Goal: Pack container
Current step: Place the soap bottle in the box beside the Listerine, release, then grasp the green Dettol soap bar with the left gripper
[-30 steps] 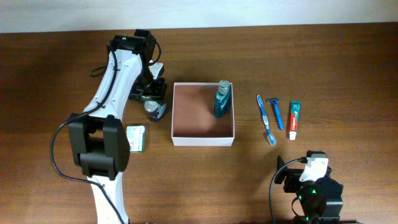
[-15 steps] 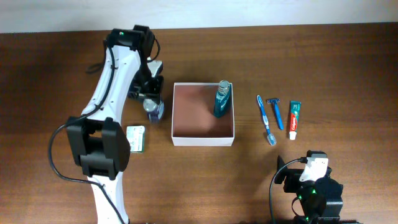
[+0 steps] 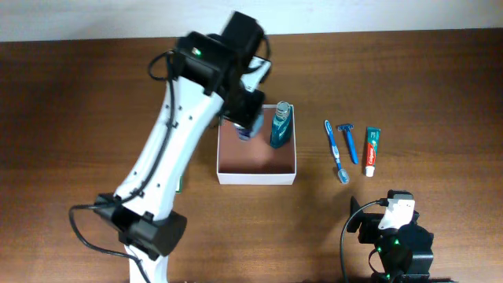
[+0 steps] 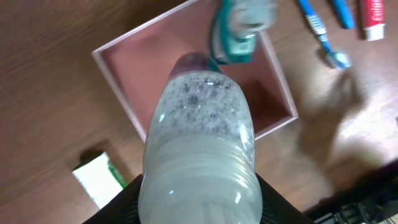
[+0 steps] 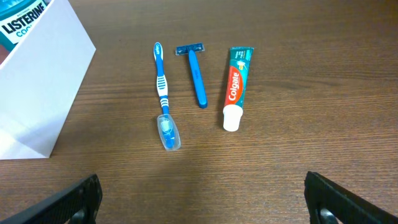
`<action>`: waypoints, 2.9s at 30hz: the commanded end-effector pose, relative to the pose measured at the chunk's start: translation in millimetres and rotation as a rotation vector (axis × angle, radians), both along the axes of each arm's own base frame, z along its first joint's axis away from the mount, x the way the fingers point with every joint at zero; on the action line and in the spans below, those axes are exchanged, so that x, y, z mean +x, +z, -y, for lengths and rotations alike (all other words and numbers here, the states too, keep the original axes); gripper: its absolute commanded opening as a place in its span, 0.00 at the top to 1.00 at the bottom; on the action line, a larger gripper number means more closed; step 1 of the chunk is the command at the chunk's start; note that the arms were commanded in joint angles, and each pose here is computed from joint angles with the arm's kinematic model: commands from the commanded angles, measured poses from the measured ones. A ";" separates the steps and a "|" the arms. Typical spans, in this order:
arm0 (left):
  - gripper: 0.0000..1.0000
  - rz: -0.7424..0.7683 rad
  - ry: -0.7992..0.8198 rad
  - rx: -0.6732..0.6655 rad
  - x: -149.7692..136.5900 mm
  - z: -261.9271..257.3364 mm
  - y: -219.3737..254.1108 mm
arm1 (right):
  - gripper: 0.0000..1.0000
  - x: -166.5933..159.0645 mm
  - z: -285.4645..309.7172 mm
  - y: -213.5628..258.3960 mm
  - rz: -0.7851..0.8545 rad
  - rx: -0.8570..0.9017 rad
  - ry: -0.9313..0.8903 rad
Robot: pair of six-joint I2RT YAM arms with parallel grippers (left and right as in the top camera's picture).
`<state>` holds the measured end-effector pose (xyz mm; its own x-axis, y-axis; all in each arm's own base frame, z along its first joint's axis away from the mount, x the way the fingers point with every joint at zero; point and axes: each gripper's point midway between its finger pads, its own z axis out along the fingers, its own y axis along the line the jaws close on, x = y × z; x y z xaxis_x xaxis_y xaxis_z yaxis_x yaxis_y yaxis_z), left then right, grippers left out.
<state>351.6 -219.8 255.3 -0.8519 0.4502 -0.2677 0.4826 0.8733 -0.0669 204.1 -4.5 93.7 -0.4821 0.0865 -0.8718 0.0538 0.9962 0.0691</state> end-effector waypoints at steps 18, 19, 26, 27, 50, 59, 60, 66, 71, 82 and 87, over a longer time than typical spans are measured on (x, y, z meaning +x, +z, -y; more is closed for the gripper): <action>0.69 -0.021 0.070 0.155 62.5 26.6 -109.2 | 0.01 0.0 3.9 0.3 0.004 -0.013 -0.016; 0.68 -0.023 0.070 0.157 62.8 26.7 -110.6 | 0.01 0.0 3.9 0.3 0.004 -0.013 -0.016; 0.44 -0.011 0.078 0.192 68.0 22.1 -117.0 | 0.01 0.0 3.9 0.3 0.004 -0.013 -0.016; 0.39 -0.014 0.082 0.194 68.2 19.9 -117.1 | 0.01 0.0 3.9 0.3 0.004 -0.013 -0.016; 0.14 0.091 0.436 0.094 6.8 -159.2 39.1 | 0.01 0.0 3.9 0.3 0.004 -0.013 -0.016; 0.08 -0.274 0.466 0.197 -27.7 -178.8 -121.7 | 0.01 0.0 3.9 0.3 0.004 -0.013 -0.016; 0.08 -0.290 0.464 0.188 -30.5 -176.8 -132.9 | 0.01 0.0 3.9 0.3 0.004 -0.013 -0.016; 0.09 -0.304 0.471 0.183 -40.8 -181.3 -194.9 | 0.01 0.0 3.9 0.4 0.004 -0.013 -0.017; 0.09 -0.295 0.505 0.174 -50.0 -192.7 -234.0 | 0.01 0.0 3.9 0.4 0.004 -0.013 -0.016; 0.18 -0.207 0.509 0.194 -32.6 -199.6 -246.4 | 0.01 0.0 3.9 0.3 0.004 -0.013 -0.016; 0.28 -0.210 0.509 0.196 -33.7 -199.8 -252.3 | 0.01 0.0 3.9 0.3 0.004 -0.013 -0.016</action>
<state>322.3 -23.4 10.6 -0.9990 -0.0098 -0.0446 -0.0123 0.9983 0.0564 204.2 -4.5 93.8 -0.4815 0.0865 -0.8722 0.0538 0.9962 0.0691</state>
